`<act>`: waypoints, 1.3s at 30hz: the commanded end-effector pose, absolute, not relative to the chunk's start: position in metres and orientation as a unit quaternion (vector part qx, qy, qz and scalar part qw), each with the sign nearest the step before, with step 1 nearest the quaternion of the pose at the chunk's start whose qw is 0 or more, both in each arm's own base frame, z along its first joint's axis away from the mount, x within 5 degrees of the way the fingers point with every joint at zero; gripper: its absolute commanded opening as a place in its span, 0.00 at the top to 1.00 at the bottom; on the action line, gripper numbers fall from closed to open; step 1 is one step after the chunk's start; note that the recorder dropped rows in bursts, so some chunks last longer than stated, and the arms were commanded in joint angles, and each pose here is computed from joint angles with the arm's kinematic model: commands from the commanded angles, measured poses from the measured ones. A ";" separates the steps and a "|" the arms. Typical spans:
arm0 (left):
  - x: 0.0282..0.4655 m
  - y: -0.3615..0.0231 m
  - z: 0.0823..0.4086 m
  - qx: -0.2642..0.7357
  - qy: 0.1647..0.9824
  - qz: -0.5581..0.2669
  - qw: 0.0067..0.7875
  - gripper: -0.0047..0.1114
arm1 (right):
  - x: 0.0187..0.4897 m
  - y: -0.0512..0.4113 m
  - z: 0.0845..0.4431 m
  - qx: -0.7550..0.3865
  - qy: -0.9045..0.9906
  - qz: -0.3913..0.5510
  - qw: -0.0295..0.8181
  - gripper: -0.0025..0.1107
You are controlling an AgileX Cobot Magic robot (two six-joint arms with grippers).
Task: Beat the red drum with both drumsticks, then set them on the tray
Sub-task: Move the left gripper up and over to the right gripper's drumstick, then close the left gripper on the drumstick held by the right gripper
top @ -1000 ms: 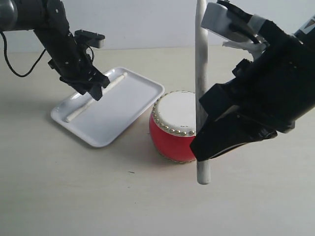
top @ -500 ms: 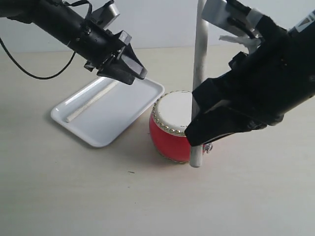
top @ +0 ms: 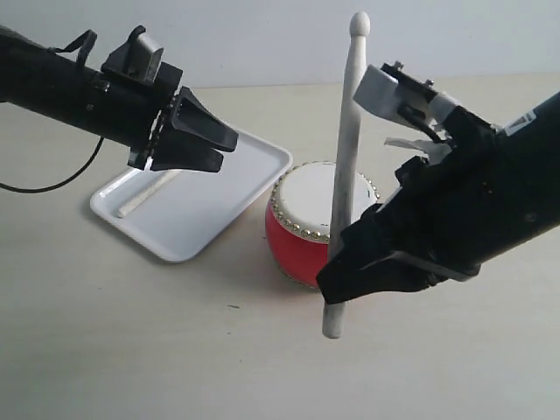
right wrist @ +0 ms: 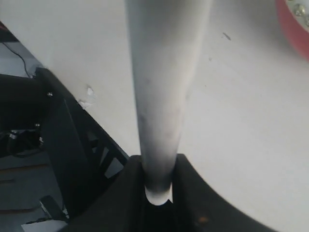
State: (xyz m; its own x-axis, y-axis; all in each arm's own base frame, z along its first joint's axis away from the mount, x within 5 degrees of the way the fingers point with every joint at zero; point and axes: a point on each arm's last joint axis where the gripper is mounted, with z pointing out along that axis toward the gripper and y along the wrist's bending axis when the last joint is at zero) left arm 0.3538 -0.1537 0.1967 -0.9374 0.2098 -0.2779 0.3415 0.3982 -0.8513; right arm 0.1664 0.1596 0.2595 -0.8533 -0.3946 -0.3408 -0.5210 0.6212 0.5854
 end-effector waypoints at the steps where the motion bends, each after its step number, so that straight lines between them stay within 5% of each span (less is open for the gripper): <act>1: 0.335 -0.152 0.214 0.172 0.815 -0.546 0.092 0.53 | 0.175 0.155 0.253 -0.272 0.879 0.385 0.071 0.98; 9: 0.302 -0.146 0.247 0.187 0.796 -0.560 0.135 0.53 | 0.202 0.152 0.238 -0.262 0.816 0.513 0.044 0.98; 15: 0.267 -0.141 0.257 0.166 0.779 -0.585 0.152 0.65 | 0.207 0.155 0.229 -0.254 0.814 0.521 0.035 0.98; 26: 0.218 -0.131 0.268 0.142 0.762 -0.608 0.170 0.65 | 0.209 0.157 0.231 -0.245 0.809 0.533 0.042 0.98; 28: 0.212 -0.130 0.273 0.148 0.758 -0.609 0.179 0.62 | 0.205 0.162 0.231 -0.253 0.806 0.533 0.035 0.98; 34: 0.192 -0.126 0.273 0.151 0.760 -0.606 0.178 0.32 | 0.184 0.188 0.233 -0.297 0.786 0.543 0.006 0.98; 39: 0.176 -0.123 0.258 0.136 0.772 -0.602 0.150 0.35 | 0.175 0.201 0.237 -0.302 0.768 0.565 0.004 0.98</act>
